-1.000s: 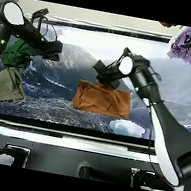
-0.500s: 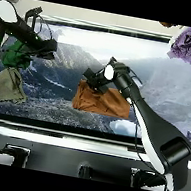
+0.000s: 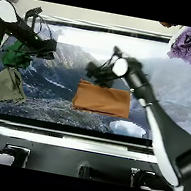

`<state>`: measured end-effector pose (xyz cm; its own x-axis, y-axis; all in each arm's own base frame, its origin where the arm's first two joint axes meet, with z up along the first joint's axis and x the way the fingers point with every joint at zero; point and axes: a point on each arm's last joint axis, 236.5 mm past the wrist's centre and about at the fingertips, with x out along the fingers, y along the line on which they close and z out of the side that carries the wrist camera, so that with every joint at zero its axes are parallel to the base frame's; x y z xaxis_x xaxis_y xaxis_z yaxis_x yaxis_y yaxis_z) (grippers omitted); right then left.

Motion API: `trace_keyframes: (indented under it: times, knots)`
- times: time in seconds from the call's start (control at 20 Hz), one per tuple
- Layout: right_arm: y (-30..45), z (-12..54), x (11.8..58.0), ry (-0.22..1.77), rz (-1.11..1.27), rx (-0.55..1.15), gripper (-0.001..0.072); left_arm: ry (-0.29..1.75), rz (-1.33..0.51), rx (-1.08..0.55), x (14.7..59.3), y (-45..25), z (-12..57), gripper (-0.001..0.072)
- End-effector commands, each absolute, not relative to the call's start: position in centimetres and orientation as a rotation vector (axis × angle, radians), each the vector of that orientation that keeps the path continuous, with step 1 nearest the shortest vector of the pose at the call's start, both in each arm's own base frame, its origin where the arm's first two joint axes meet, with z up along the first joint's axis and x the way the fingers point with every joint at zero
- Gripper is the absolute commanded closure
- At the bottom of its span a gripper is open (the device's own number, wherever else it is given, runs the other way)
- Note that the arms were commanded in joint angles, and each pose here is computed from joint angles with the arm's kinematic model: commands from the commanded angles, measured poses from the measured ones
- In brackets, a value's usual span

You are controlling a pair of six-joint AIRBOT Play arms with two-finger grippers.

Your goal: Fold the clothes and pants, and hang the long-sleeved shirts on hangers.

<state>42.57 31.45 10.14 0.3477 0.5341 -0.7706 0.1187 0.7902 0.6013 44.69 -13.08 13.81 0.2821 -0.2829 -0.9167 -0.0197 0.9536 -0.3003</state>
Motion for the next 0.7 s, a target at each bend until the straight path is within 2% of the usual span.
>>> trace_keyframes:
  times: [0.0, 0.1, 0.15, 0.3, 0.45, 0.65]
  knots:
    - [22.7, 14.0, 44.6, 1.131, 0.267, 0.628, 0.0206, 1.275, -0.176, -0.276, 44.7, -12.9, 13.9, 0.0687]
    - [15.6, 14.6, 45.4, 1.134, 0.265, 0.625, 0.0204, 1.274, -0.17, -0.281, 44.8, -12.6, 13.9, 0.0687]
    - [12.0, 14.1, 45.4, 1.145, 0.258, 0.621, 0.0172, 1.274, -0.164, -0.286, 44.9, -12.3, 13.9, 0.0687]
    - [4.2, 9.6, 44.1, 1.211, 0.227, 0.701, 0.017, 1.27, -0.143, -0.3, 45.1, -11.1, 14.0, 0.0687]
    - [3.2, 3.5, 41.5, 1.272, 0.295, 0.828, 0.017, 1.267, -0.121, -0.316, 45.2, -9.9, 14.1, 0.0687]
    - [5.9, -3.8, 39.3, 1.369, 0.368, 0.917, 0.0174, 1.262, -0.111, -0.315, 45.4, -8.6, 14.1, 0.0686]
